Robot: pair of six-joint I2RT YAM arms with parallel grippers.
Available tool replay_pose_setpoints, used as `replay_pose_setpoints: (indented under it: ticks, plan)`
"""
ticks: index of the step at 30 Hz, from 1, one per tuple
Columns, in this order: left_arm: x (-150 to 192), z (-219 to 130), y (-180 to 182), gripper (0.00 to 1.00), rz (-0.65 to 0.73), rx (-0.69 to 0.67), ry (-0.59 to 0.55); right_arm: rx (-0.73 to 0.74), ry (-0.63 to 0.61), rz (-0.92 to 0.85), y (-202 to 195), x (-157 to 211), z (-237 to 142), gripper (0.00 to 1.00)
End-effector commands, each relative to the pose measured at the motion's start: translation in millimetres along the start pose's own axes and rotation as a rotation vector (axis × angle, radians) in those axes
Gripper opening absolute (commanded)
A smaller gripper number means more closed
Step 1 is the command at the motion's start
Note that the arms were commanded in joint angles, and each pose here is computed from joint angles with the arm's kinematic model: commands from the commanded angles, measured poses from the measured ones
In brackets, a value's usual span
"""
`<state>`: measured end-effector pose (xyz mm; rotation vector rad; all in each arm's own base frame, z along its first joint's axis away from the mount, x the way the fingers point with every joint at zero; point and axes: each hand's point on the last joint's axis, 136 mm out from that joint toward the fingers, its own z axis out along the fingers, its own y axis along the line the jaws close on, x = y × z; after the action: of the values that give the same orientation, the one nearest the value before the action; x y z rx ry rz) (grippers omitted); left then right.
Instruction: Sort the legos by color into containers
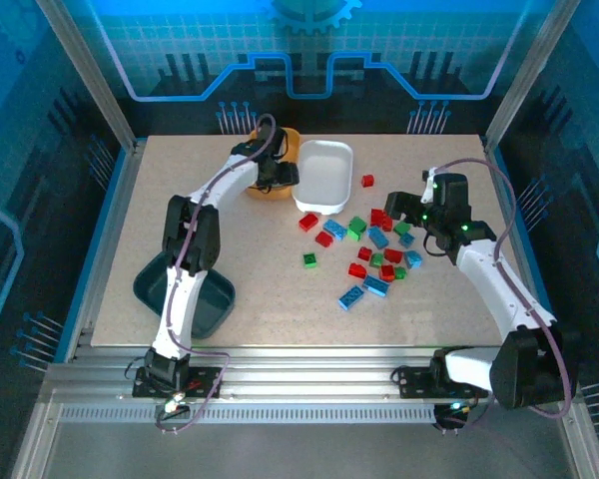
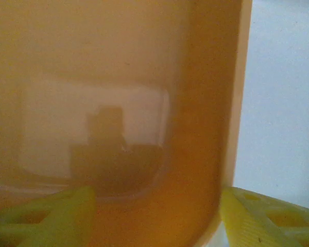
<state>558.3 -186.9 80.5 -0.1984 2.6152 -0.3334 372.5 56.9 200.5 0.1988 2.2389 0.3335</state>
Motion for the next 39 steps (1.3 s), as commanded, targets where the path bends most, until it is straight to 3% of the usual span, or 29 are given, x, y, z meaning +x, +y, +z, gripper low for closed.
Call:
replay_pose_setpoints:
  ticks: [1,17,23,26,30,34,39]
  plan:
    - [4.7,-3.9,-3.1,0.65,-0.015,0.037,0.011,-0.01,-0.005,-0.028,6.3,2.2,-7.2,0.92]
    - [29.7,-34.4,-10.1,0.65,0.033,0.129,0.032,-0.009,-0.004,-0.037,7.6,3.8,-6.2,0.92]
    - [4.4,-100.9,-17.3,0.71,0.013,0.142,-0.093,-0.014,0.008,-0.045,10.6,6.1,-2.8,0.92]
    - [8.8,-146.6,26.9,0.71,-0.16,-0.038,-0.171,-0.011,0.011,-0.053,11.1,7.6,-1.6,0.92]
    - [70.1,-183.1,94.3,0.71,-0.448,-0.216,-0.201,-0.017,0.014,-0.058,13.9,8.1,0.3,0.92]
    - [133.0,-194.2,149.9,0.75,-0.639,-0.356,-0.192,-0.032,0.016,-0.067,18.4,9.2,1.5,0.92]
    - [169.8,-177.2,179.2,0.75,-0.739,-0.379,-0.095,-0.057,0.019,-0.083,26.2,11.6,2.1,0.93]
